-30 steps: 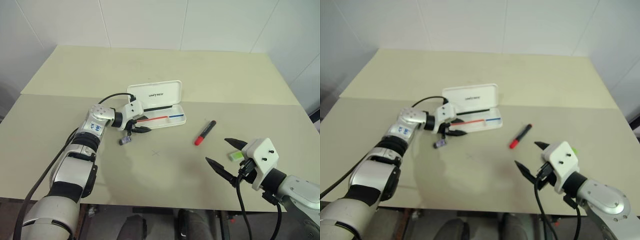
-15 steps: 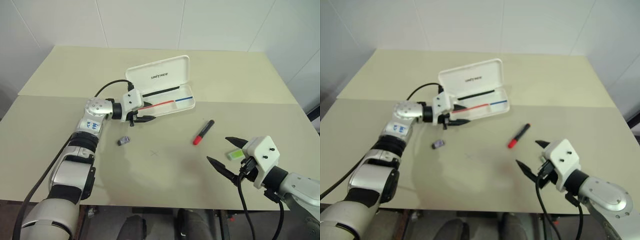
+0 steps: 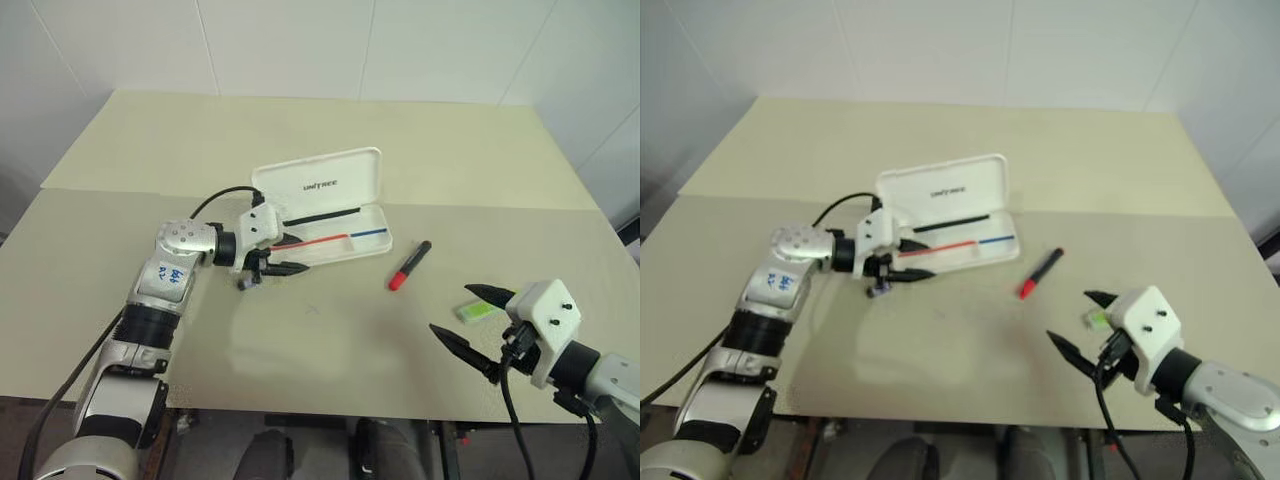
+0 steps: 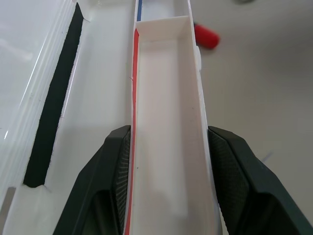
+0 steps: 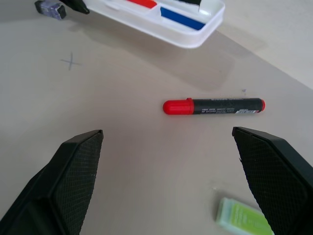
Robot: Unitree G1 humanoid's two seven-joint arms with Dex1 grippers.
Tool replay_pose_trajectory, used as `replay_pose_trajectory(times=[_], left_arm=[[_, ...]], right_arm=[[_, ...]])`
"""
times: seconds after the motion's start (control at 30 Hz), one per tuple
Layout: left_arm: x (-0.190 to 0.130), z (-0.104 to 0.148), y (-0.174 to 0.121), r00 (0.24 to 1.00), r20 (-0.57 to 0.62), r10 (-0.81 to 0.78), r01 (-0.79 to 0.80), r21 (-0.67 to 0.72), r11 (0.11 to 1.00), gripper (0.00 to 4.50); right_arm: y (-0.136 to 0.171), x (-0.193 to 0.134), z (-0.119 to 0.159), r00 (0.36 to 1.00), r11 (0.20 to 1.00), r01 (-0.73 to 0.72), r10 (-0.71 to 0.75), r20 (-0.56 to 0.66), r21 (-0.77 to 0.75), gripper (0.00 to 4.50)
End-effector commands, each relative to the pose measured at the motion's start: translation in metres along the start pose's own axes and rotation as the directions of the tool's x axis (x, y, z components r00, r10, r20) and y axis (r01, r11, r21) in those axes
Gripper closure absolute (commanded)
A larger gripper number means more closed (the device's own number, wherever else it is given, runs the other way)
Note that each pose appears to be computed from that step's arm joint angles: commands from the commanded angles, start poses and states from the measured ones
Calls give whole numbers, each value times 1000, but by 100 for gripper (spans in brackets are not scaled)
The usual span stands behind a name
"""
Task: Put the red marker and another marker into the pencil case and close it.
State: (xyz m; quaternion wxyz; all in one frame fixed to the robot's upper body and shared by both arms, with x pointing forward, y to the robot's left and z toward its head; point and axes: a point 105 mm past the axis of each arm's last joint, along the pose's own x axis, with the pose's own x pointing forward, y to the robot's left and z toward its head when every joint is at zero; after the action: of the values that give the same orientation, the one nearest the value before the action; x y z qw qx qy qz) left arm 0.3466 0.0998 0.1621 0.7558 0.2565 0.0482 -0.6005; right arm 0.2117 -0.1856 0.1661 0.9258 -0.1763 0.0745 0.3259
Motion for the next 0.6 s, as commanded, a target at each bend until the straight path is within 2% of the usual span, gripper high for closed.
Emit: replay_pose_trajectory(times=[0.03, 0.23, 0.5, 0.6], left_arm=[[-2, 14, -10, 999, 37, -33, 33, 13, 999, 253], [-6, 8, -17, 999, 11, -52, 52, 4, 999, 253], [-9, 6, -40, 993, 14, -116, 115, 26, 993, 253], [-16, -7, -51, 989, -55, -140, 142, 28, 989, 253]], right_arm=[[7, -11, 9, 998, 998, -42, 44, 35, -40, 0], [19, -25, 0, 994, 994, -109, 109, -8, -31, 0], [21, -26, -7, 994, 994, -106, 106, -28, -32, 0], [20, -25, -9, 995, 994, -100, 99, -33, -33, 0]])
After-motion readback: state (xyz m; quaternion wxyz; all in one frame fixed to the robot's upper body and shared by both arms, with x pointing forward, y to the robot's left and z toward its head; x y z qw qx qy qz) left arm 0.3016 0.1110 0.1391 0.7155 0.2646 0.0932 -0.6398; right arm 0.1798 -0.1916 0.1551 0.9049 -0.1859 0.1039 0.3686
